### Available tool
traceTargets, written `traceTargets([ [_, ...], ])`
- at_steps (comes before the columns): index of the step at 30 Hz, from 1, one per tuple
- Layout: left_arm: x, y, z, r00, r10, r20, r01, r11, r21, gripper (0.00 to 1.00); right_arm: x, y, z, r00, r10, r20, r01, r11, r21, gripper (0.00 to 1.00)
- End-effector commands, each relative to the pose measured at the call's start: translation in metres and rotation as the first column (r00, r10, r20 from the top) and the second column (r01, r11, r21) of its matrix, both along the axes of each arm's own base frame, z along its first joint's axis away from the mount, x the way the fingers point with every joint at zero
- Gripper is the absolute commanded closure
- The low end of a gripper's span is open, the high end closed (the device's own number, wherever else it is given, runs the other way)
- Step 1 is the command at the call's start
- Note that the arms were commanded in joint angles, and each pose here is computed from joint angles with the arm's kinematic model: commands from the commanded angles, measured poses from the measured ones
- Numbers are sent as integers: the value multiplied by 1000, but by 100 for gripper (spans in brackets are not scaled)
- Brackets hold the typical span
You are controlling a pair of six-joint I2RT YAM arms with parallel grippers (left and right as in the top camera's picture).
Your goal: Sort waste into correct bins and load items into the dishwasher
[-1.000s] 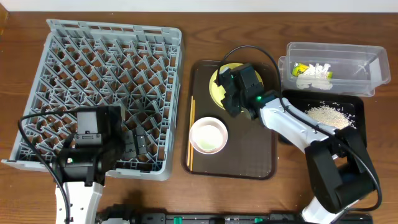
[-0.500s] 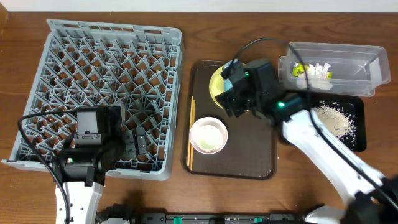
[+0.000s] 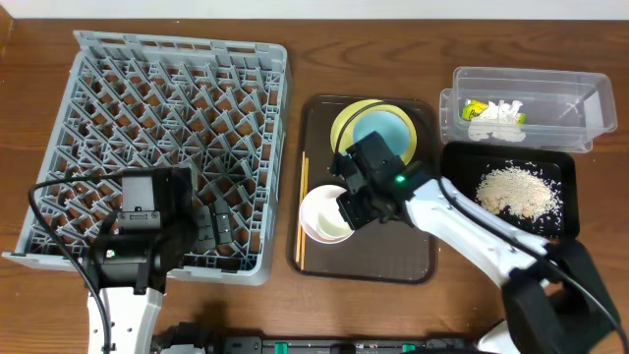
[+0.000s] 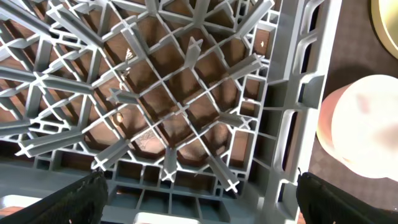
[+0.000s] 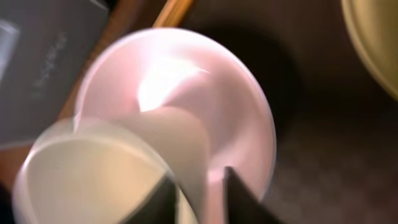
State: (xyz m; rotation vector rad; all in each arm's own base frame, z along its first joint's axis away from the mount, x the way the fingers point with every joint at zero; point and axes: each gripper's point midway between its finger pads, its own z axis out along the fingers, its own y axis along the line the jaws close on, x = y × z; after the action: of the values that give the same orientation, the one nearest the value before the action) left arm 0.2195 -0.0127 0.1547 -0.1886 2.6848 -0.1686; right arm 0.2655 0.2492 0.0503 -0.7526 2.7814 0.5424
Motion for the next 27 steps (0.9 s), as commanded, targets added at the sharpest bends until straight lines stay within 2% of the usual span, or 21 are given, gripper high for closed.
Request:
traceTargets([
  [1,3,0,8,1000,4,21,-4,1000,-1,3,-3,3,-13,999,-38,-26,38,999,-16,97],
  [7,3,0,8,1000,9,22,-9,1000,-4,3,24,7,27,995,-75,70,71,995,63,99],
  [10,4,-1,8,997,72,18,-71,997,-41,3,39,-5,58,984,-127,124,114,988,107,99],
  [13,10,-23,15,999,36,40,-29,985,-171,3,57,-32,93,957,-217,195,186,969,163,99],
  [15,18,-45,23,996,-24,83,47,958,-282,3,66,-48,111,938,-265,224,222,954,200,99],
  [19,33,-78,40,986,-90,141,147,873,-464,3,70,-62,132,926,-292,241,226,937,267,99],
  [23,46,-111,63,958,-181,222,282,725,-628,3,66,-48,145,946,-226,234,133,924,358,99],
  [27,59,-129,78,944,-212,252,329,591,-736,3,57,-26,163,964,-148,222,28,882,470,99],
])
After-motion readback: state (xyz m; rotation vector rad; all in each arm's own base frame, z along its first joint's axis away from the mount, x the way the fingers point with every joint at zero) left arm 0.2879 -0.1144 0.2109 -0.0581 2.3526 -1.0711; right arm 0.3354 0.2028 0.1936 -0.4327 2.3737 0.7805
